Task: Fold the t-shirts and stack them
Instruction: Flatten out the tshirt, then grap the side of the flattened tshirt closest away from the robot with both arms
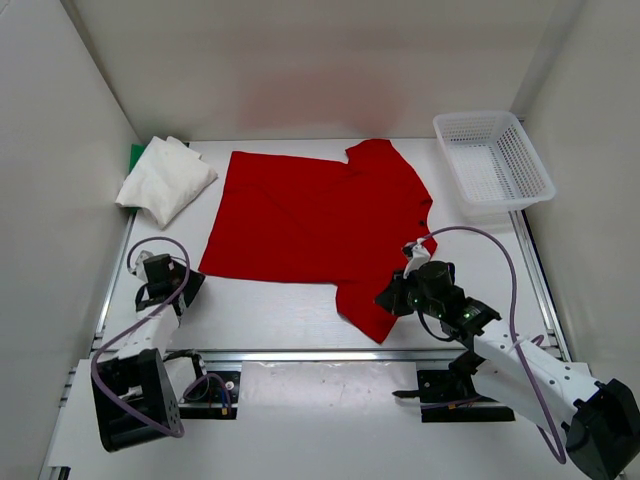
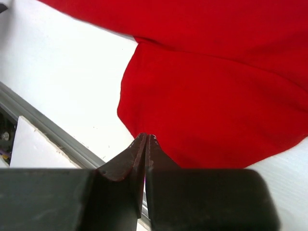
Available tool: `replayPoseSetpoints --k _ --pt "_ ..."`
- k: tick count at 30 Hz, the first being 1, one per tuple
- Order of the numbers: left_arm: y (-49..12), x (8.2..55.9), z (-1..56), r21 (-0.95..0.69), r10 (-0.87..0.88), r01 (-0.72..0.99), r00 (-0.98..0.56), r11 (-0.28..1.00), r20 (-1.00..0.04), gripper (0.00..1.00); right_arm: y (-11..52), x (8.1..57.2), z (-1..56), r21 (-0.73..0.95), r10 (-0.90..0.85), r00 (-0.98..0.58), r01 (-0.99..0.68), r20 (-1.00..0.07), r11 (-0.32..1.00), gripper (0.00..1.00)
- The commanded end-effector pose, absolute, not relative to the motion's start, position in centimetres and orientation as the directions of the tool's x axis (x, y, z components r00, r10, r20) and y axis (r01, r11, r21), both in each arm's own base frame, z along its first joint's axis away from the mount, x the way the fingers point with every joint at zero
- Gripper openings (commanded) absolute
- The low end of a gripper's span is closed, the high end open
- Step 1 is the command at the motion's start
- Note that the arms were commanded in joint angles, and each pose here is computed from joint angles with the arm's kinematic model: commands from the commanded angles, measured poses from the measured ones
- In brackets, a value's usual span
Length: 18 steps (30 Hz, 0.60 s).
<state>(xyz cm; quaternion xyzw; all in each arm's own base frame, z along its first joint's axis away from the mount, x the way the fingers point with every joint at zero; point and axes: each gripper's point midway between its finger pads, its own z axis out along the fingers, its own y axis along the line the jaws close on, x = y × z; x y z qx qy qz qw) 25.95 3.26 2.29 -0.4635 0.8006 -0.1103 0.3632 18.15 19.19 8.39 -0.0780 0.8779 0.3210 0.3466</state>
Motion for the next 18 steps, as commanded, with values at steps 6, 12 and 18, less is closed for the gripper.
replayPoseSetpoints --k 6,12,18 --pt "3.0 29.2 2.5 -0.544 -0.827 -0.640 -0.296 0.543 -0.477 0.49 20.0 18.1 9.3 0.531 0.093 -0.727 -0.402 -0.681 0.746 0.02" --pt "2.9 30.1 2.3 -0.555 -0.827 -0.630 -0.287 0.543 -0.483 0.40 19.9 18.3 9.3 0.541 0.108 -0.728 -0.393 -0.677 0.743 0.02" --pt "2.9 30.8 1.8 -0.561 -0.834 -0.632 -0.285 0.535 -0.473 0.33 19.5 17.8 8.3 0.532 0.097 -0.753 -0.362 -0.651 0.765 0.05"
